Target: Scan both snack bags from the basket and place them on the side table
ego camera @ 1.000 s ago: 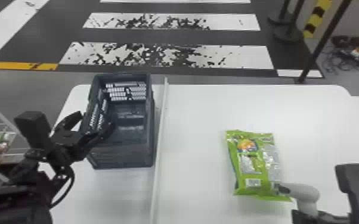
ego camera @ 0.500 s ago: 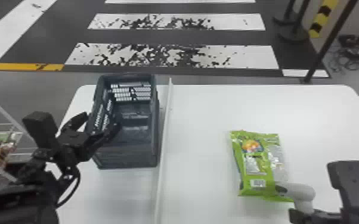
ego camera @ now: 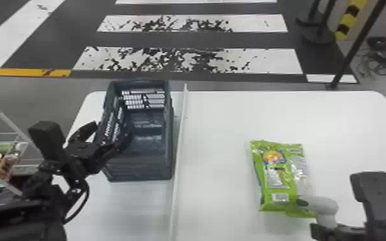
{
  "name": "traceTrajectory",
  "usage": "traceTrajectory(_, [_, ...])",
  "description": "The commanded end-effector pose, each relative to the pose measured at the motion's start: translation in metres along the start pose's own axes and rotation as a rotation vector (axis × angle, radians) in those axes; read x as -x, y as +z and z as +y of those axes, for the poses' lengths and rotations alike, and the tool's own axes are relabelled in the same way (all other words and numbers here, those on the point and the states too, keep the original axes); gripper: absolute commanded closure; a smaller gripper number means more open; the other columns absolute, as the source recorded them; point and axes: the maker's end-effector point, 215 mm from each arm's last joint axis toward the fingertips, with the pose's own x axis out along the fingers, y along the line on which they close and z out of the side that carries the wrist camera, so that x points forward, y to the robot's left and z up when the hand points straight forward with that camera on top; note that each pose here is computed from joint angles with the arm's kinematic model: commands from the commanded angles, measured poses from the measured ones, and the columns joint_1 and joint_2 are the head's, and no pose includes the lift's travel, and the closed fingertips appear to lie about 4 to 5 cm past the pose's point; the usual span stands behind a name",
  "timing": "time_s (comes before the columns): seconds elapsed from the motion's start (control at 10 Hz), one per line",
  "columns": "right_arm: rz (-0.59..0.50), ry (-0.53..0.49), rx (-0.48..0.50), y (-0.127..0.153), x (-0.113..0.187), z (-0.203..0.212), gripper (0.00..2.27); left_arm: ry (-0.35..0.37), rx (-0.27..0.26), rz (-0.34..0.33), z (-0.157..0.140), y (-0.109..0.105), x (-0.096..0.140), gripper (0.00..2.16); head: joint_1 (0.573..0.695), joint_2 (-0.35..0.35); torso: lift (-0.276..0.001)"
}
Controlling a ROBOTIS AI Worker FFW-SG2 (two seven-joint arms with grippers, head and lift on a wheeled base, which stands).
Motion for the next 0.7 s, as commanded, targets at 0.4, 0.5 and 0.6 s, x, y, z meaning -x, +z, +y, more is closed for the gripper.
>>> traceTrajectory(0.4, [-0.071,-0.094,-0.081,0.045,-0.009,-0.069,2.25,0.0,-0.001,0.003,0.001,-0.001,0.001,0.08,0.695,0.043,-0.075])
traceTrajectory(0.5, [-0.114,-0.118,-0.086,0.062,-0.018,-0.09,2.25,-0.001,-0.001,0.003,0.0,-0.001,0.001,0.08,0.695,0.011,-0.075])
traceTrajectory(0.6, [-0.147,-0.141,-0.088,0.075,-0.027,-0.108,2.25,-0.001,0.0,0.003,-0.001,-0.002,0.001,0.08,0.695,-0.025,-0.075])
